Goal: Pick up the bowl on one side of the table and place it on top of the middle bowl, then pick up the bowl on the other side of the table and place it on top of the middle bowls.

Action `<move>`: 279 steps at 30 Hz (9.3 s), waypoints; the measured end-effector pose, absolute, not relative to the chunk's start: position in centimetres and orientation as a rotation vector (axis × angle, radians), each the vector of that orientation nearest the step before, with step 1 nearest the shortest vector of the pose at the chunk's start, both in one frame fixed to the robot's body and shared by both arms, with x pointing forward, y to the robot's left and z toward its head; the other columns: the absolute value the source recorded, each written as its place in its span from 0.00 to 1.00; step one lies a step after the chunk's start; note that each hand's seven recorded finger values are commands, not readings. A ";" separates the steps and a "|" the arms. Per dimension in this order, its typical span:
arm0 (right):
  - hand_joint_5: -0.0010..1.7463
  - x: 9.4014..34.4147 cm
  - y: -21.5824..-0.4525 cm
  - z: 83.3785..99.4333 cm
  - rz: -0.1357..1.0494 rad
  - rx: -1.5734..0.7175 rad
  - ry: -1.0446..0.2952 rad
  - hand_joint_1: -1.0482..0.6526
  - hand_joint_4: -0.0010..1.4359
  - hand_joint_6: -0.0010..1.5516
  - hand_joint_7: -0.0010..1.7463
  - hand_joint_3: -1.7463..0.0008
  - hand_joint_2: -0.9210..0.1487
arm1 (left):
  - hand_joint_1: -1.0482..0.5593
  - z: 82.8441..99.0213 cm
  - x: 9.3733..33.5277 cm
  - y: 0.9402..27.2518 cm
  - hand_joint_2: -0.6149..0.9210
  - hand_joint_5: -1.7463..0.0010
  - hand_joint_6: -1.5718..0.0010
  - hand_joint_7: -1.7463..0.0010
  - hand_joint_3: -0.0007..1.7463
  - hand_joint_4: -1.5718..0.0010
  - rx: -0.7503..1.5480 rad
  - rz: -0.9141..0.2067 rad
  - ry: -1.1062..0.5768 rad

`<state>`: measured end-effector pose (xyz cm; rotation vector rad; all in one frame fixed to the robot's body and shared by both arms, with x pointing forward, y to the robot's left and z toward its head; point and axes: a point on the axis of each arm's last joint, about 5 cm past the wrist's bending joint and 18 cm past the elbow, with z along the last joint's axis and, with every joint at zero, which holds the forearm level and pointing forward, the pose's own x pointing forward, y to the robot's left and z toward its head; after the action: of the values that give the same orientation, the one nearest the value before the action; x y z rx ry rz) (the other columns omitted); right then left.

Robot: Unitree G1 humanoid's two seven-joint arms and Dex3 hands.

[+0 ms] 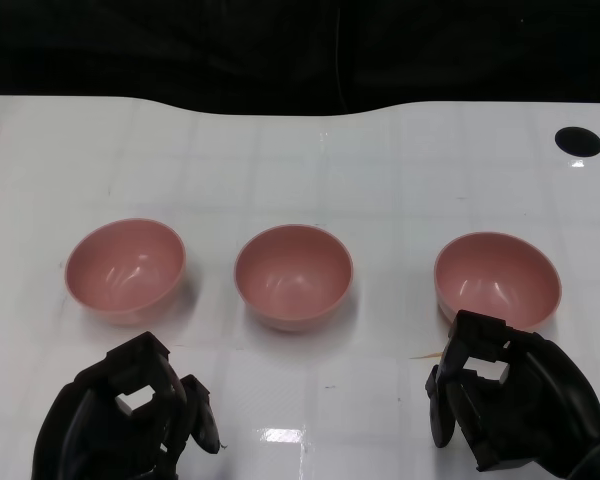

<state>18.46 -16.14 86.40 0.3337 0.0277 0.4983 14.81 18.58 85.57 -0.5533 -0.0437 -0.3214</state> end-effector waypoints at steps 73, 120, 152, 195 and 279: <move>0.24 19.0 -18.2 90.9 0.315 -0.668 -0.444 0.20 0.00 0.13 0.02 1.00 0.01 | 0.61 85.7 14.9 18.3 0.69 0.07 0.46 0.19 0.74 0.46 -0.532 -0.301 -0.031; 0.49 26.0 -14.3 86.1 0.238 -1.470 -0.201 0.48 0.61 0.64 0.03 0.96 0.00 | 0.60 86.1 14.5 17.8 0.68 0.05 0.48 0.17 0.73 0.47 -0.538 -0.279 -0.041; 1.00 27.1 -10.6 90.7 0.109 -1.022 -0.764 0.49 0.66 0.46 1.00 0.35 0.37 | 0.61 86.4 14.3 17.3 0.70 0.03 0.50 0.15 0.75 0.48 -0.546 -0.271 -0.047; 0.11 28.8 -1.9 90.0 0.705 -1.349 -0.622 0.18 0.25 0.31 0.00 0.73 0.00 | 0.61 86.3 14.3 16.6 0.71 0.06 0.46 0.19 0.71 0.46 -0.560 -0.264 -0.050; 0.82 17.8 -14.2 87.5 0.386 -0.152 -0.457 0.53 0.63 0.60 0.55 0.36 0.37 | 0.58 87.3 14.5 17.1 0.68 0.00 0.51 0.08 0.75 0.47 -0.464 -0.175 -0.064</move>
<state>17.76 -14.22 87.47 -0.1516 -0.4568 0.3860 14.45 17.11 87.33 -0.4640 -0.0636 -0.1748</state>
